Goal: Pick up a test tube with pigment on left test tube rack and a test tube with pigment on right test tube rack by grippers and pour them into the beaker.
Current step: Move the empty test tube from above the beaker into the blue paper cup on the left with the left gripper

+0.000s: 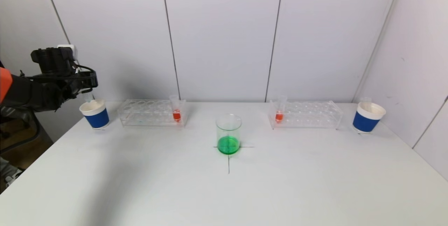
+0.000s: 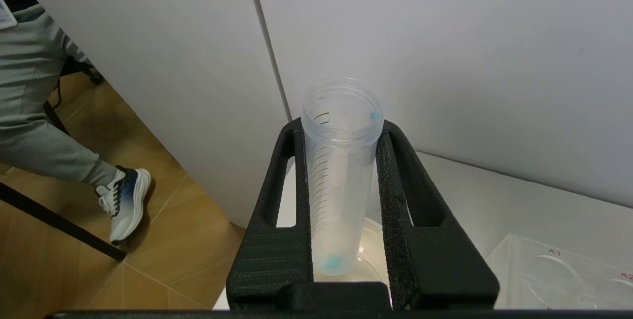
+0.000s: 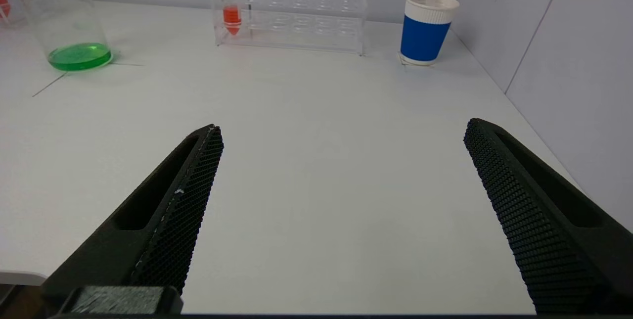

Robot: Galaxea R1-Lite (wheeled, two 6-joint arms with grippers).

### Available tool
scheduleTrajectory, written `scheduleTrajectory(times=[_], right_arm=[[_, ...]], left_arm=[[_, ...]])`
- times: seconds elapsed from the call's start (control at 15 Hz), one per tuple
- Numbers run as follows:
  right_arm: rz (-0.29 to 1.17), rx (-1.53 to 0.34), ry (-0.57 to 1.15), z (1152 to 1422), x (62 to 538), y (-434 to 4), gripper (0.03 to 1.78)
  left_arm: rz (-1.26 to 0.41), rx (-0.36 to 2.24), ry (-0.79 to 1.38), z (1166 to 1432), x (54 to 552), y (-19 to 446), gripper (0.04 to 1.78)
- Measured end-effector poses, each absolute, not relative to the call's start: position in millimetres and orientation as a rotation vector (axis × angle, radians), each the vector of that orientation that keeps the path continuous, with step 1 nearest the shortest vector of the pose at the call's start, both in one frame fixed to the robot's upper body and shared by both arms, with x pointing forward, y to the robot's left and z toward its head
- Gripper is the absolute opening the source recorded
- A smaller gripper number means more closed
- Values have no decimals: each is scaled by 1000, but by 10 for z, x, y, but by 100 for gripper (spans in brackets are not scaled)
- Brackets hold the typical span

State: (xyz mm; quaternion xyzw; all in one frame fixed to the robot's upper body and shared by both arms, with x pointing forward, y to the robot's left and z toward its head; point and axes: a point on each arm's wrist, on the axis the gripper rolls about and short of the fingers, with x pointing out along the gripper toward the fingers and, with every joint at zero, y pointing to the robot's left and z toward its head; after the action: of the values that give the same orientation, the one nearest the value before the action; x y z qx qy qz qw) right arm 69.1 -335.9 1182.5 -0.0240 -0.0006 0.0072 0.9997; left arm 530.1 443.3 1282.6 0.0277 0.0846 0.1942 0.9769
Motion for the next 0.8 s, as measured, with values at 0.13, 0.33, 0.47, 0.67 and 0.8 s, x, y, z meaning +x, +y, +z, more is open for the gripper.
scheduleTrajectory(times=[0.13,0.33,0.47,0.67,0.8], right_arm=[[15,-49,-1,11825,691,-3359,177],[15,-49,-1,11825,691,-3359,177],[14,-49,-1,11825,691,-3359,177],[14,-48,-1,11825,691,-3359,177],[14,-48,-1,11825,691,-3359,177]], left_arm=[[387,57,174,12750,5291,4425,42],[384,57,182,12654,5281,4414,42],[381,54,208,12573,5260,4405,42],[379,52,218,12492,5233,4391,42],[374,56,193,12456,5219,4387,42]])
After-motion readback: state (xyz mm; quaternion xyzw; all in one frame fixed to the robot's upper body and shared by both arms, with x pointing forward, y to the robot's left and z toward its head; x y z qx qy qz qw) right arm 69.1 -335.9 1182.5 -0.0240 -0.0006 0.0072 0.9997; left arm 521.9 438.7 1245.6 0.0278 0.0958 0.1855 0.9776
